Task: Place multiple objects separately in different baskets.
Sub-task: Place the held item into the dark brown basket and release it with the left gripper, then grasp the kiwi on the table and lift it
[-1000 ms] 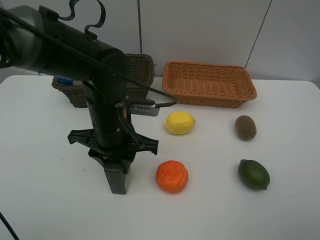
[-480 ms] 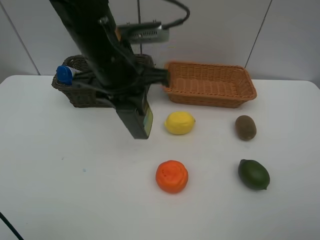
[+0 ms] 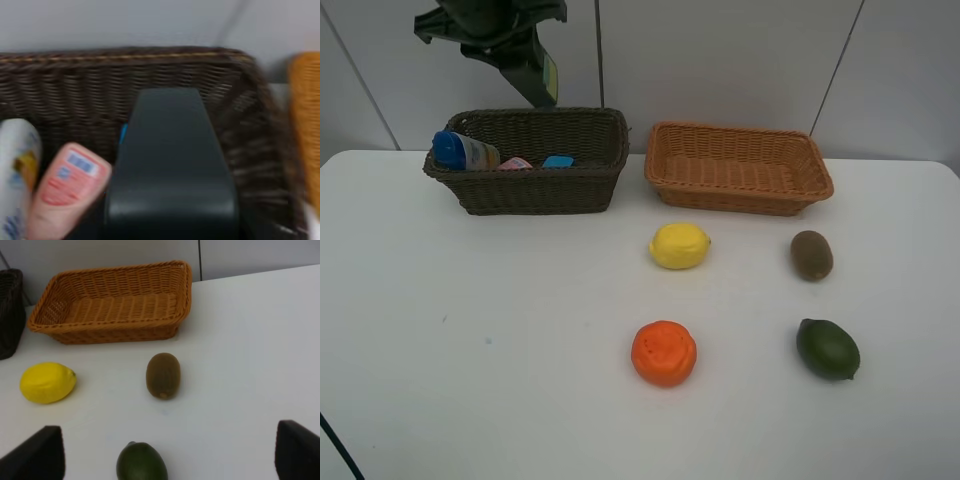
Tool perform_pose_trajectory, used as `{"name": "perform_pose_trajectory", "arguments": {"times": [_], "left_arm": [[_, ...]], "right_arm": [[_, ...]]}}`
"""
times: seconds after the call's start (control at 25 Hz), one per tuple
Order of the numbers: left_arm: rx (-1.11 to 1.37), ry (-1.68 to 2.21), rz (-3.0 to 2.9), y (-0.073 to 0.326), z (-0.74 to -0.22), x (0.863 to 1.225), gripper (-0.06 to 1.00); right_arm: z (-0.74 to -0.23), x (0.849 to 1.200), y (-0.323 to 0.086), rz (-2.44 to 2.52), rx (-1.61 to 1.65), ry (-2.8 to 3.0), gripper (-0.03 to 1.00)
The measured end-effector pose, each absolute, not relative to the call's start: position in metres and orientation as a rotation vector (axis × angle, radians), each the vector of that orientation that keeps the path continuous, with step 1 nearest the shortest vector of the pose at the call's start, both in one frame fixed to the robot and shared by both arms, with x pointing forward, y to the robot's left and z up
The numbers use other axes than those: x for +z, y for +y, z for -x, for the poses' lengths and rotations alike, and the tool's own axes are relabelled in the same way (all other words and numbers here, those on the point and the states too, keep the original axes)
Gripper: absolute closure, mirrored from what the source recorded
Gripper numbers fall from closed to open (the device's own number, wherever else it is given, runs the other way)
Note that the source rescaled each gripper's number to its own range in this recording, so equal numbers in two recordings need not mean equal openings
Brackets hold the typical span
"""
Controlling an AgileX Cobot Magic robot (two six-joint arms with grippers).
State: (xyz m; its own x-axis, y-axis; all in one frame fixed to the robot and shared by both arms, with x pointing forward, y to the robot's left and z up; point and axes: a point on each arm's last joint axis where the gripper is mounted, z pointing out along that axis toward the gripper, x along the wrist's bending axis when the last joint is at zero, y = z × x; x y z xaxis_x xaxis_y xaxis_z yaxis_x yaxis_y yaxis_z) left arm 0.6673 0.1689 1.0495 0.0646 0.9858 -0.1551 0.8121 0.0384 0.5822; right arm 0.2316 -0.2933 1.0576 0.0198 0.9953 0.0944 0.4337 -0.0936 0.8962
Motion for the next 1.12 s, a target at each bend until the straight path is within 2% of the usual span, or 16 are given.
{"name": "perform_pose_trajectory", "arguments": {"times": [0.12,0.16,0.28,0.32,0.36,0.48,0.88,1.12], "left_arm": [[0.415,1.858,-1.829,0.183,-0.682,1.020,0.79],[0.415,1.866,-1.835,0.185,-0.684,1.014,0.69],[0.418,1.858,-1.845,0.185,-0.688,1.008,0.16],[0.420,1.853,-1.846,0.185,-0.688,1.008,0.07],[0.421,1.851,-1.845,0.185,-0.688,1.009,0.02],[0.403,1.871,-1.865,0.185,-0.687,1.011,-0.03],[0.249,2.049,-2.118,0.195,-0.658,1.060,-0.03],[0.221,2.113,-2.135,0.223,-0.610,1.073,-0.03]], "right_arm": [[-0.232,1.058,-0.293,-1.610,1.036,1.487,-0.03],[-0.232,1.058,-0.293,-1.610,1.036,1.487,-0.03],[-0.232,1.058,-0.293,-1.610,1.036,1.487,-0.03],[-0.232,1.058,-0.293,-1.610,1.036,1.487,-0.03],[-0.232,1.058,-0.293,-1.610,1.036,1.487,-0.03],[-0.232,1.058,-0.293,-1.610,1.036,1.487,-0.03],[-0.232,1.058,-0.293,-1.610,1.036,1.487,-0.03],[-0.232,1.058,-0.293,-1.610,1.036,1.487,-0.03]]}}
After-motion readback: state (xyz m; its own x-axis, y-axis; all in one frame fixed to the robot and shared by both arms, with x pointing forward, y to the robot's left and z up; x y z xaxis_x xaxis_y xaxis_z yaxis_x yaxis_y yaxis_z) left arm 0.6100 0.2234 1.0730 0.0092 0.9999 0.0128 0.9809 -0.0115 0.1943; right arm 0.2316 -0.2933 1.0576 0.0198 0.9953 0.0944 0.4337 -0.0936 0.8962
